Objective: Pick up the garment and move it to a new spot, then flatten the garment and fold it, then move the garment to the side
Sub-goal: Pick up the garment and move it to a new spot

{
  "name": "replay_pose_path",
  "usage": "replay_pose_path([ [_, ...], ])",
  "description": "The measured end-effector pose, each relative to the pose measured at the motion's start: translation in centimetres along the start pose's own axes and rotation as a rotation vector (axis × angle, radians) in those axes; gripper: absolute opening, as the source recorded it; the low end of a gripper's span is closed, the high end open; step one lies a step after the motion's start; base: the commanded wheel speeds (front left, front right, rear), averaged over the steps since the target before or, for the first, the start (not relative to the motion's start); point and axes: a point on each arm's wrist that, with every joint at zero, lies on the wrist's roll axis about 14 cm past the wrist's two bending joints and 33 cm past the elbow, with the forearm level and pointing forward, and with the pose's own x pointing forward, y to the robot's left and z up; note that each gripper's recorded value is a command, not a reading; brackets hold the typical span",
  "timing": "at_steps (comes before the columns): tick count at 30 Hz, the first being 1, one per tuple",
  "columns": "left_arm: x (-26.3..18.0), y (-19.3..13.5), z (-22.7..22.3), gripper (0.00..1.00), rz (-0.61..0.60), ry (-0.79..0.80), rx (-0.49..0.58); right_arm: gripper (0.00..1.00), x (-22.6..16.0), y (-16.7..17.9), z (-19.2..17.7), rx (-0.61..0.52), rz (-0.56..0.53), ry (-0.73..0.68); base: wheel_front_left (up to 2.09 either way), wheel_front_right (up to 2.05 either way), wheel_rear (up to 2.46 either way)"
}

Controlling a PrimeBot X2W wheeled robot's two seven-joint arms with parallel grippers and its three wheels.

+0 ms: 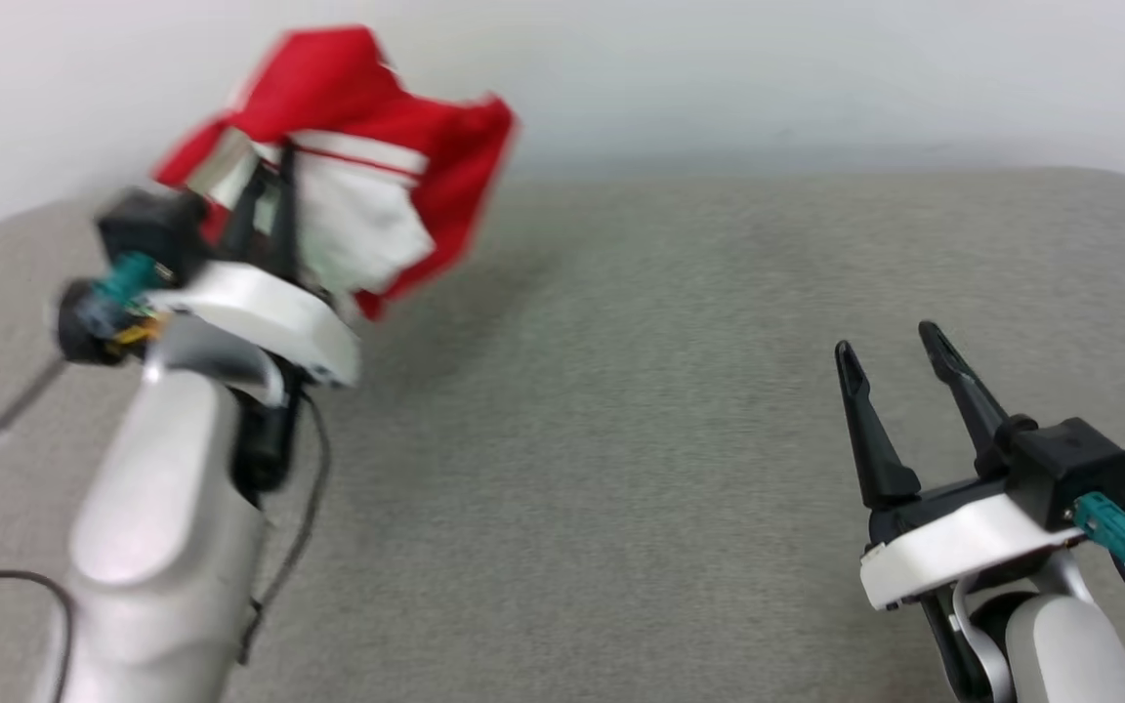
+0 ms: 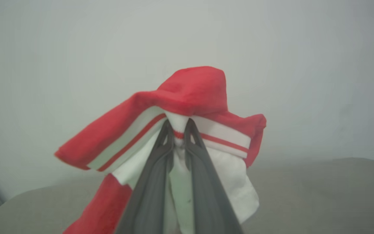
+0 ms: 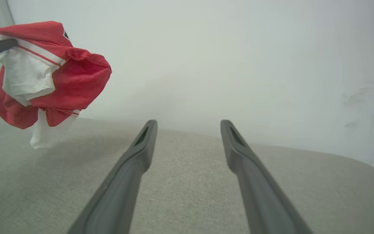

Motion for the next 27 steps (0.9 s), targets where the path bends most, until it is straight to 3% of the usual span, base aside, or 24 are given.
replay_pose_path([
  [5, -1.5, -9.4, -1.8, 0.00, -0.212, 0.042, -0.088, 1.00, -2.8, -2.5, 0.9, -0.016, -0.088, -0.002, 0.00, 0.00, 0.00],
  [9, -4.3, -15.6, -5.5, 0.00, -0.372, 0.173, -0.130, 1.00, -4.5, -4.0, 1.1, -0.023, -0.142, 0.007, 0.00, 0.00, 0.00],
  [12, -7.2, -18.9, -9.3, 0.00, -0.465, 0.310, -0.149, 1.00, -4.9, -4.6, 0.9, -0.016, -0.163, 0.012, 0.00, 0.00, 0.00],
  [13, -9.4, -19.8, -12.4, 0.00, -0.495, 0.424, -0.158, 1.00, -4.9, -4.7, 0.4, -0.007, -0.168, 0.021, 0.00, 0.00, 0.00],
  [16, -12.4, -20.4, -15.8, 0.00, -0.521, 0.556, -0.164, 1.00, -4.8, -5.0, -0.2, 0.002, -0.175, 0.031, 0.00, 0.00, 0.00],
  [18, -13.4, -20.6, -16.9, 0.36, -0.521, 0.591, -0.167, 1.00, -4.7, -5.0, -0.6, 0.009, -0.176, 0.038, 0.00, 0.00, 0.00],
  [19, -13.7, -20.6, -17.3, 0.83, -0.516, 0.602, -0.171, 1.00, -4.7, -5.0, -0.7, 0.010, -0.175, 0.041, 0.00, 0.00, 0.00],
  [20, -13.8, -20.6, -17.2, 1.00, -0.507, 0.585, -0.173, 1.00, -4.6, -5.0, -0.9, 0.012, -0.175, 0.046, 0.00, 0.00, 0.00],
  [27, -10.7, -18.7, -11.6, 1.00, -0.395, 0.301, -0.199, 1.00, -4.1, -4.2, -0.7, 0.009, -0.148, 0.037, 0.00, 0.00, 0.00],
])
